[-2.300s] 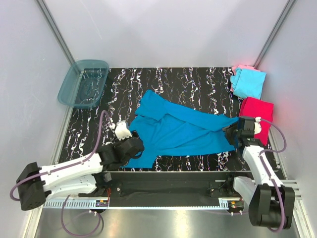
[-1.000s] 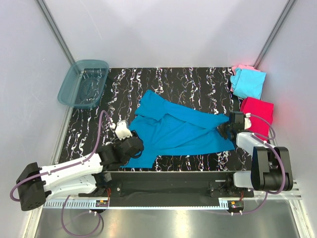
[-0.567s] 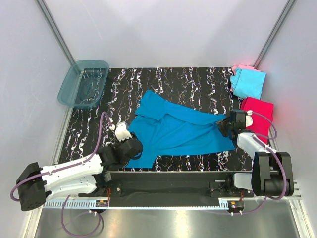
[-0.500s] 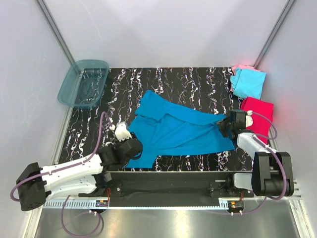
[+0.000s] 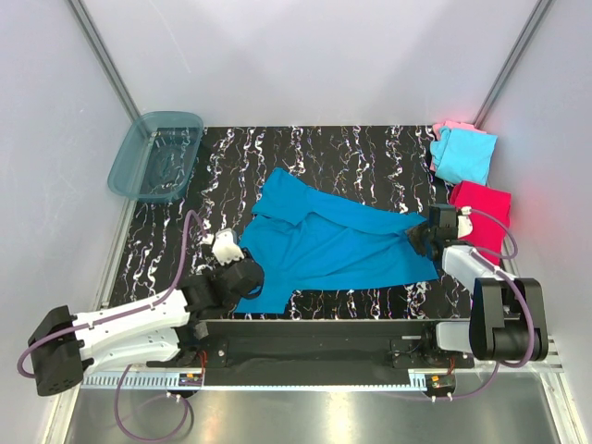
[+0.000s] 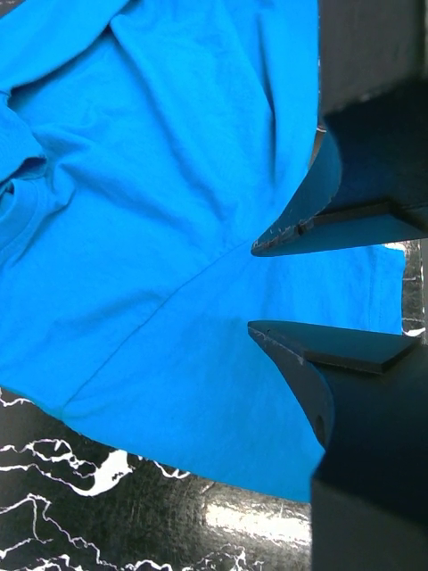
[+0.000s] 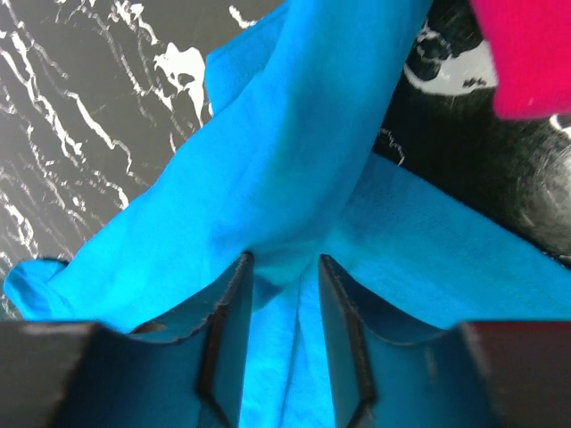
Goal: Fold and stack the t-shirts
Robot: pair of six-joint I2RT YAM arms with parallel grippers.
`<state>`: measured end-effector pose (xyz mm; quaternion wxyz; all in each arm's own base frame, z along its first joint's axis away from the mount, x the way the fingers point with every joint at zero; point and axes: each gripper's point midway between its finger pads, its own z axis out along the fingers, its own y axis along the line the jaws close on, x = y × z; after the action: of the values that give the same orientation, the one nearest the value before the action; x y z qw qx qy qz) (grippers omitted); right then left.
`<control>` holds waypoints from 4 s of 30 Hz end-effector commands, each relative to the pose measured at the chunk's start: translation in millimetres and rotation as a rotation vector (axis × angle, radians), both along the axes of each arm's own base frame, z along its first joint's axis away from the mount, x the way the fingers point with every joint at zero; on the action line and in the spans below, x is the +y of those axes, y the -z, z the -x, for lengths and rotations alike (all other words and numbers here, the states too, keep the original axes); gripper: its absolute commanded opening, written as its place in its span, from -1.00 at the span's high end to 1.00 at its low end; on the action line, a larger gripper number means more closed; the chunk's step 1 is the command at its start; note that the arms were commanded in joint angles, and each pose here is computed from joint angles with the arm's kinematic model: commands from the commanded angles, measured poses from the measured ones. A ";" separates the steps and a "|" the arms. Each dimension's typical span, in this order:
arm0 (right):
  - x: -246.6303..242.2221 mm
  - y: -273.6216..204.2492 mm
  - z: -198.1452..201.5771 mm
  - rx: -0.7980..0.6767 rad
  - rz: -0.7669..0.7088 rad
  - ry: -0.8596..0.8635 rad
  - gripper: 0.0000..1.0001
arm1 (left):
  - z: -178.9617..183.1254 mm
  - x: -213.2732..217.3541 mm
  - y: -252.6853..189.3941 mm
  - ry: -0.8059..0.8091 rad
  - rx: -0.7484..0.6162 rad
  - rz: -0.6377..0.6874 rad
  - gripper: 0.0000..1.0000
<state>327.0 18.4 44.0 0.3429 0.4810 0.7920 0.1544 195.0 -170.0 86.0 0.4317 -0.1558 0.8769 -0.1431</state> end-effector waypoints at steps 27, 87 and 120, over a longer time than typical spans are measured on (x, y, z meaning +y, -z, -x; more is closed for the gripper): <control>-8.6 -157.2 -101.9 -0.295 0.063 0.018 1.00 | 4.3 14.0 -0.9 -0.035 -0.017 0.036 0.33; 22.8 -149.9 -144.6 -0.286 0.031 -0.089 1.00 | -180.9 -107.4 30.6 -0.178 0.070 0.341 -0.01; 23.4 -193.0 -124.0 -0.428 0.021 -0.094 1.00 | -206.1 -65.5 -89.1 -0.112 -0.158 0.244 1.00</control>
<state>454.5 38.6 180.6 0.4441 0.4175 0.7629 0.2154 394.3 -250.7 88.5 0.4070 -0.2635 0.8472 -0.2171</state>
